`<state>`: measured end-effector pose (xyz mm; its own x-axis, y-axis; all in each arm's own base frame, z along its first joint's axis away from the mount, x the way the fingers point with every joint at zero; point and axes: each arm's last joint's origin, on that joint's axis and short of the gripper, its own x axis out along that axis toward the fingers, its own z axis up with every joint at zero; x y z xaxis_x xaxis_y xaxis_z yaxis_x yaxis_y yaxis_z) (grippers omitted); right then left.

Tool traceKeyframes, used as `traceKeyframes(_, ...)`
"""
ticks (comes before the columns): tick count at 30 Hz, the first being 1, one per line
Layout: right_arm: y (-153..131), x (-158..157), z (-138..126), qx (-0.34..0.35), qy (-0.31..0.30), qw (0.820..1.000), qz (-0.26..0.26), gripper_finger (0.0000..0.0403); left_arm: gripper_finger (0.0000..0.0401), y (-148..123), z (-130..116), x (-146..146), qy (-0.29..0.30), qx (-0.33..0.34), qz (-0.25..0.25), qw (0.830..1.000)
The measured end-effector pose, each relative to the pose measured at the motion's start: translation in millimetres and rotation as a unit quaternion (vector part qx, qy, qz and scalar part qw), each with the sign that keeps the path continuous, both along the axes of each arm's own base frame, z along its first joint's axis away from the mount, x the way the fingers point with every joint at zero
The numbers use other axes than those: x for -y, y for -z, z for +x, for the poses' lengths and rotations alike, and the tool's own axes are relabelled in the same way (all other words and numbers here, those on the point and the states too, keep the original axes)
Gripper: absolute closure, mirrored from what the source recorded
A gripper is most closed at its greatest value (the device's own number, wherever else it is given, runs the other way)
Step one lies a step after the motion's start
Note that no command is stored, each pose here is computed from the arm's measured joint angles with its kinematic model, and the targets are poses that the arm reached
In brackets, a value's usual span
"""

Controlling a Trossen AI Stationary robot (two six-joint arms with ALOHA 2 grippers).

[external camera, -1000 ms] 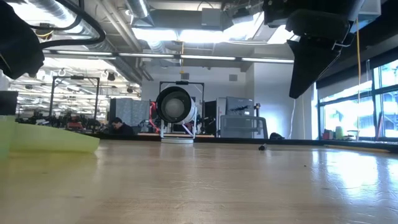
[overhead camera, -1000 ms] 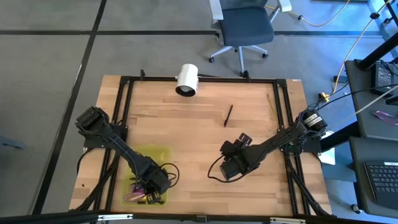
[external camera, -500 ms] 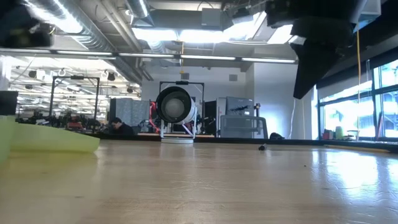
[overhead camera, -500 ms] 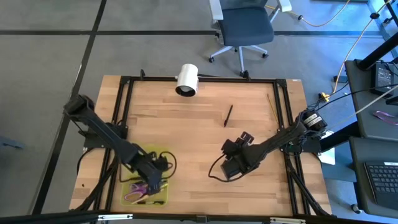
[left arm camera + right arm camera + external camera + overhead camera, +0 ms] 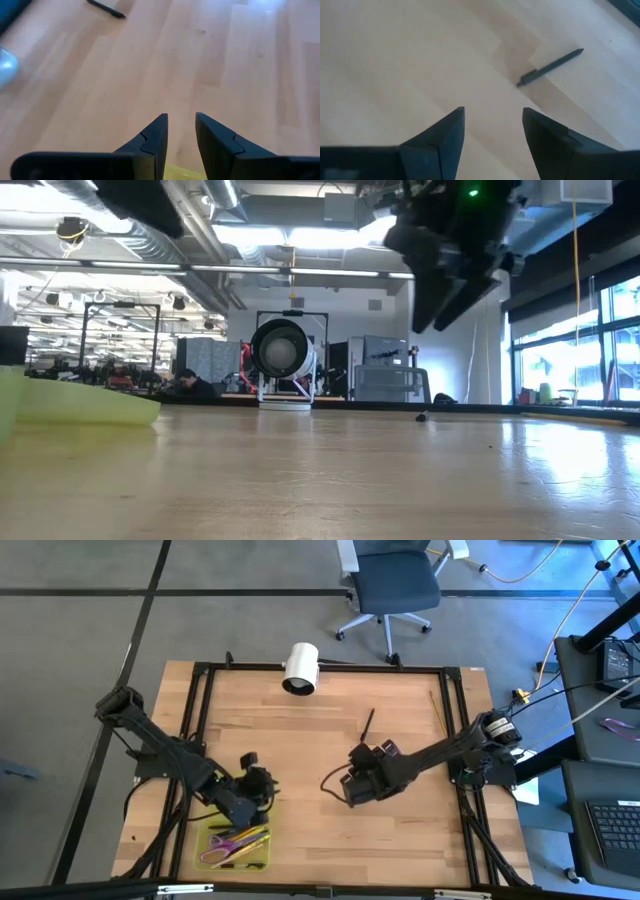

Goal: Pick & place school supplies into a supply box
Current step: Put the black pen into the yellow supply box

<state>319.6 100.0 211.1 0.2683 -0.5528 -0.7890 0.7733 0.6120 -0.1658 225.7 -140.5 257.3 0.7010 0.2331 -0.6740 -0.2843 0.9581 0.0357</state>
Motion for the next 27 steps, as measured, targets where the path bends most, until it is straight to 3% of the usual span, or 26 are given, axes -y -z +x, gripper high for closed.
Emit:
traceKeyframes(4, -1, 17, 7, 0.029, 0.048, 0.998, 0.004, 0.0201, 0.031, 0, 5, -9, 0.006, -0.01, 0.022, 1.0)
traceKeyframes(10, 4, 35, 20, 0.067, 0.08, 0.994, -0.034, 0.0201, 0.0314, 5, 7, -16, 0.0, -0.016, 0.045, 0.999)
traceKeyframes(19, 44, 55, 37, 0.034, 0.112, 0.99, -0.074, 0.0201, 0.0312, 12, 5, -16, 0.003, -0.021, 0.051, 0.998)
traceKeyframes(27, 79, 76, 41, 0.035, 0.203, 0.973, -0.101, 0.0201, 0.0311, 12, 6, -17, 0.03, -0.031, 0.083, 0.996)
